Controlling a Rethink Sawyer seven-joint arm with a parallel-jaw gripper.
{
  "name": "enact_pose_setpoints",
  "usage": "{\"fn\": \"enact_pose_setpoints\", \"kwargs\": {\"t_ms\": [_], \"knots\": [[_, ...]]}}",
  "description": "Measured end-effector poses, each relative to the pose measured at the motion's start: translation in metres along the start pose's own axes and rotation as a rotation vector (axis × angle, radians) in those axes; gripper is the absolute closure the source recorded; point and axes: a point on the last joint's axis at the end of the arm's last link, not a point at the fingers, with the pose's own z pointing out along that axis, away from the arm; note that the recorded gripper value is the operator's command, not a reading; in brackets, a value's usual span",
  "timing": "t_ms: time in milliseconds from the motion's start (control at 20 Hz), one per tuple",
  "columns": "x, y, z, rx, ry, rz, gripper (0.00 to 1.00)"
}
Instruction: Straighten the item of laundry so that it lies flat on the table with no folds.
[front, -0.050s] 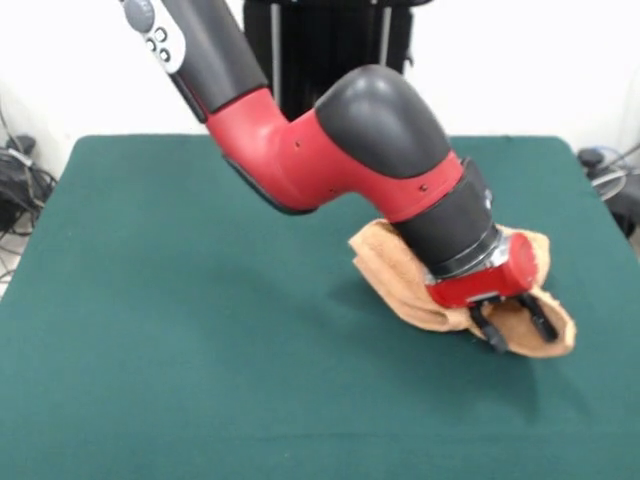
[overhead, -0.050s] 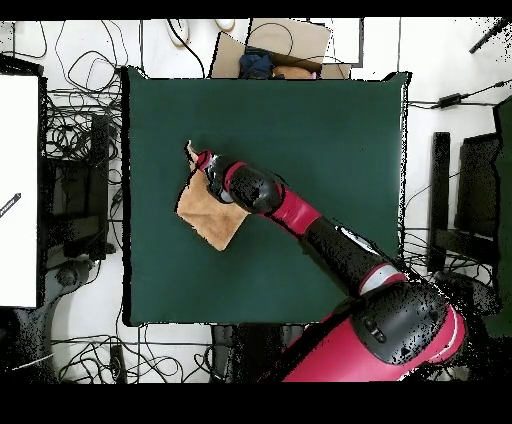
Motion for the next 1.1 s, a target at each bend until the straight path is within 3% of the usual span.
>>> {"fn": "enact_pose_setpoints", "kwargs": {"t_ms": [550, 1100], "knots": [[0.024, 0.015, -0.006, 0.002, 0.042, -0.034, 0.00], [0.024, 0.042, -0.019, 0.024, 0.033, -0.110, 0.00]]}}
